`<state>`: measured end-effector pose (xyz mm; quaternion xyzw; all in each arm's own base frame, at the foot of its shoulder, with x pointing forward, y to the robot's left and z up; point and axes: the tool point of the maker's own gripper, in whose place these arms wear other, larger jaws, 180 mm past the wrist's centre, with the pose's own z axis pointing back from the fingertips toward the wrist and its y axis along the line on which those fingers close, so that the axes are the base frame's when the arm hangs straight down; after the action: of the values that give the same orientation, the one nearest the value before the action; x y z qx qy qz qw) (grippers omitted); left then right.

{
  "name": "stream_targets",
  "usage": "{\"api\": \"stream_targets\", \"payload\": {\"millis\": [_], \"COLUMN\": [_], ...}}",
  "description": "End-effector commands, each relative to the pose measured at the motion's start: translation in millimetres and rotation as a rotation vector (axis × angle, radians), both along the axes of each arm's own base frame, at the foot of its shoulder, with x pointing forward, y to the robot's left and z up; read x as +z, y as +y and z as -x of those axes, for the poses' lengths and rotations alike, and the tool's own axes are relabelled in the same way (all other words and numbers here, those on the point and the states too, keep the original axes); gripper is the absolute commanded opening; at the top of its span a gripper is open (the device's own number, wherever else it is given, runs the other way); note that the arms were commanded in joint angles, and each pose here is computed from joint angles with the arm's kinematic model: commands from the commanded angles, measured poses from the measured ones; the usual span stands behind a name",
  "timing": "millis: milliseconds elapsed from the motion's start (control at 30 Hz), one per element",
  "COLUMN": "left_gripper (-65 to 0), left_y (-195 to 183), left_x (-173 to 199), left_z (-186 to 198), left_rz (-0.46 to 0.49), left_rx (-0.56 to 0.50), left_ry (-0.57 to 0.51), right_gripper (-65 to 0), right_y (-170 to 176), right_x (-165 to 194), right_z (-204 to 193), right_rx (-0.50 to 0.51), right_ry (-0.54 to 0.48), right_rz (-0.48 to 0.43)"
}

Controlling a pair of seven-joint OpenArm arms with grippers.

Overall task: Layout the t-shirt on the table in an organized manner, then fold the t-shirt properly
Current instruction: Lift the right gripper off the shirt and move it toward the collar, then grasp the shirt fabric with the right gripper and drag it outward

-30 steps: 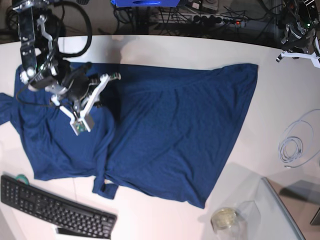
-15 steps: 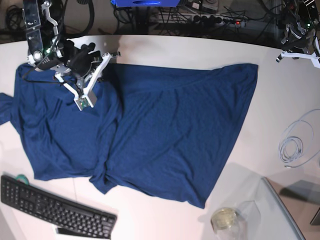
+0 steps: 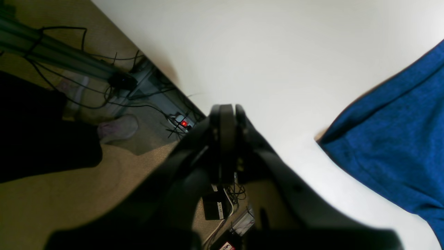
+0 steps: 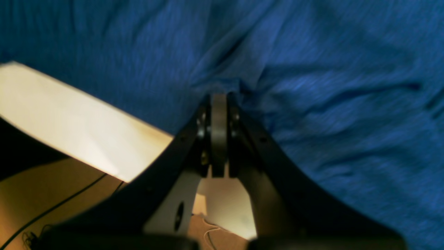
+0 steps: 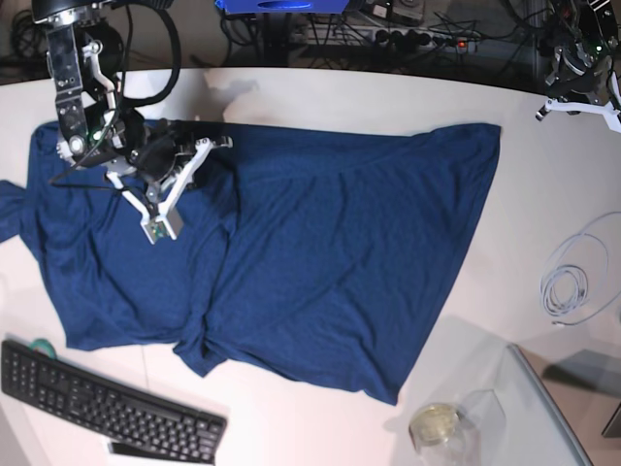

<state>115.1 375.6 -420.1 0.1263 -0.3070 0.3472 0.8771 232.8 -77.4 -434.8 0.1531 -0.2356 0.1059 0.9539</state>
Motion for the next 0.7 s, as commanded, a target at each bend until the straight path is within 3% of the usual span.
{"api": "stream_targets", "payload": {"millis": [0,133,200,267,400,467,600,667], "left_gripper": [-65.0,-65.0,-65.0,-65.0,-65.0,-65.0,-65.0,-65.0], "left_y": [7.8,8.5,8.3,7.6,4.8,-0.5,-26.4,-43.6], "left_x": [10.6,9.8,10.7,11.7,13.8,20.6,22.1,19.5], "left_z": [-3.5,-1.9,-2.7,-3.9,-9.6,-27.5,-69.9,-93.7], "left_rz": [-0.038,-0.038,-0.039,-0.040,-0.040,-0.039,-0.013,0.009], "left_rx": [-0.008,-0.006,-0.007,-0.010,-0.021,-0.039,-0.137,-0.195], "left_ry": [-0.019,-0.016,-0.018,-0.021,-0.033,-0.075,-0.122,-0.140], "right_gripper": [-62.4,-41.9,-31.4,-27.5,-30.9,-37.4,-61.1,-64.5], "right_y": [0.1,-14.7,-41.2,-81.6,-176.9,-210.5,-245.0,-255.3], "right_x": [5.9,16.4,25.3,29.5,29.1,18.7,-2.7,-13.2], "right_z": [-4.3,-7.0,-11.5,-14.7,-9.9,0.8,6.0,4.8], "right_rx": [0.005,-0.021,-0.101,-0.222,-0.516,-0.620,-0.682,-0.698], "right_ry": [-0.011,-0.009,-0.040,-0.061,-0.106,-0.090,-0.047,-0.031], "right_rz": [-0.003,0.024,0.042,0.069,0.122,0.135,0.159,0.163]}}
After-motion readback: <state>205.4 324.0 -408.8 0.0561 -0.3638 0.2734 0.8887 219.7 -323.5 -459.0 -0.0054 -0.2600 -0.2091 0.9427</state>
